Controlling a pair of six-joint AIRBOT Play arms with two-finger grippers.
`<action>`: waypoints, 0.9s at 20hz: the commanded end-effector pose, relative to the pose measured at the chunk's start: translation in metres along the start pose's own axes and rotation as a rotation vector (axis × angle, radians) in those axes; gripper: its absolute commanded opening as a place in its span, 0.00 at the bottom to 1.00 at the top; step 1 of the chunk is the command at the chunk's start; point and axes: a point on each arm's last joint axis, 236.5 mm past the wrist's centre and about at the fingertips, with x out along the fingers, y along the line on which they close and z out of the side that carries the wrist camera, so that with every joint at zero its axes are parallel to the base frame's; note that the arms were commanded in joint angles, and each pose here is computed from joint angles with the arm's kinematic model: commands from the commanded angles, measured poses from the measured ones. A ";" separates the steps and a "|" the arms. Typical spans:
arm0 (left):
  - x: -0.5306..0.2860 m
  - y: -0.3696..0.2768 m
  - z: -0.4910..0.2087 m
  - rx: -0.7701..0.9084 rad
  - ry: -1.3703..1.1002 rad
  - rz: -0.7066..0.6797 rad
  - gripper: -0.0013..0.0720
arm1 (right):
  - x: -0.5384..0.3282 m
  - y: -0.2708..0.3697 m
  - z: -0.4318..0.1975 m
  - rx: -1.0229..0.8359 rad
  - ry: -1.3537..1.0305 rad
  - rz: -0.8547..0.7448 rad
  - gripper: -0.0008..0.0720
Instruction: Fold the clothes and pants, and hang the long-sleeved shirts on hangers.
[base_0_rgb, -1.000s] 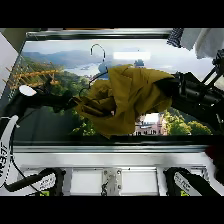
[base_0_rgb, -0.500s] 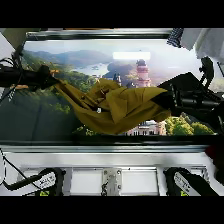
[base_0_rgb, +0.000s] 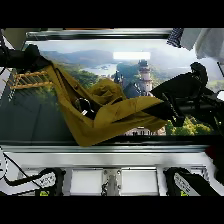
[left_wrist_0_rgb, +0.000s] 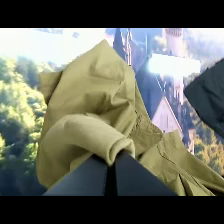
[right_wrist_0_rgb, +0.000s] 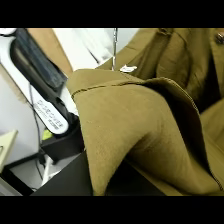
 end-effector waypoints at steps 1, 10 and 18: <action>0.013 -0.006 -0.006 0.016 0.059 -0.012 0.03 | 0.009 0.020 0.027 -0.007 -0.108 0.087 0.02; 0.030 -0.025 -0.013 0.047 0.089 -0.046 0.83 | 0.009 0.029 0.075 -0.022 -0.315 0.131 0.02; -0.030 -0.058 0.041 0.008 -0.202 -0.190 0.73 | -0.011 0.015 0.124 -0.190 -0.550 0.025 0.02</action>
